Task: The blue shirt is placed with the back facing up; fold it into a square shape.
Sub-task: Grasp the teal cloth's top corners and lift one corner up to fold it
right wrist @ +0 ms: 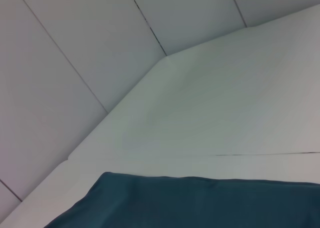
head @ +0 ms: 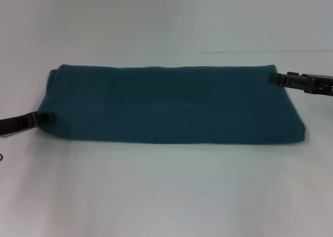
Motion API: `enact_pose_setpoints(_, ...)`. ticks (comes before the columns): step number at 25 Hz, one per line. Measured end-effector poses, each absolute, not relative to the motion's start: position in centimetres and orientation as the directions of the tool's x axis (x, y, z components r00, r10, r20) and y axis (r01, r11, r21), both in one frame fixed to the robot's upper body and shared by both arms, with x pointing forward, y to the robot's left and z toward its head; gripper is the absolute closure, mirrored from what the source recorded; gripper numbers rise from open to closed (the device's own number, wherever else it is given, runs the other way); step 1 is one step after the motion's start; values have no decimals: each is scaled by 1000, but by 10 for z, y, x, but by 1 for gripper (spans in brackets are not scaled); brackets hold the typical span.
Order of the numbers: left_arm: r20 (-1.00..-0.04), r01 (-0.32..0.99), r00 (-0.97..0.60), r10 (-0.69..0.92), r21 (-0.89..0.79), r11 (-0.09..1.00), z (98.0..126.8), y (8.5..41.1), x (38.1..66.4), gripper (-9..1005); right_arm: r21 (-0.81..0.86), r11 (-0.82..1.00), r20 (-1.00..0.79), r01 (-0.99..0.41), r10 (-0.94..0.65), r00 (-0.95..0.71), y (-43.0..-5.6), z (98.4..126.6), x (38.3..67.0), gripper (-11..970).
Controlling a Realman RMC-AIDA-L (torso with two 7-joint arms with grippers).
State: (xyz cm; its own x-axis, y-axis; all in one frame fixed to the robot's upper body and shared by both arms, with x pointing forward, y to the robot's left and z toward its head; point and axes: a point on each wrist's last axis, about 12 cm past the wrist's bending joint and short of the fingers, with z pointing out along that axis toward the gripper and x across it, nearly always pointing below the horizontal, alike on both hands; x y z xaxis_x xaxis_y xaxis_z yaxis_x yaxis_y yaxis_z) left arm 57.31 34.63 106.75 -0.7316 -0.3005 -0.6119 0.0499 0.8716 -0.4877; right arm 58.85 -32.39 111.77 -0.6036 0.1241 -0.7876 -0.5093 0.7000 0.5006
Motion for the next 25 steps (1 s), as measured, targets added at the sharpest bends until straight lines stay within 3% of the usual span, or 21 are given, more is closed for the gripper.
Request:
enact_pose_setpoints(9, -610, 50, -735, -297, -485, 873, 1067, 346, 573, 622, 508, 698, -782, -505, 127, -610, -325, 1115, 586, 42)
enact_pose_setpoints(14, -611, 45, -731, -302, -486, 873, 1068, 348, 572, 831, 514, 697, -775, -499, 129, -618, -323, 1110, 585, 42)
enact_pose_setpoints(19, -618, 40, -722, -310, -485, 874, 1072, 357, 569, 978, 514, 693, -775, -505, 124, -619, -318, 1108, 586, 43)
enact_pose_setpoints(25, -628, 23, -707, -326, -481, 876, 1076, 368, 565, 977, 513, 699, -776, -498, 130, -618, -314, 1106, 588, 44)
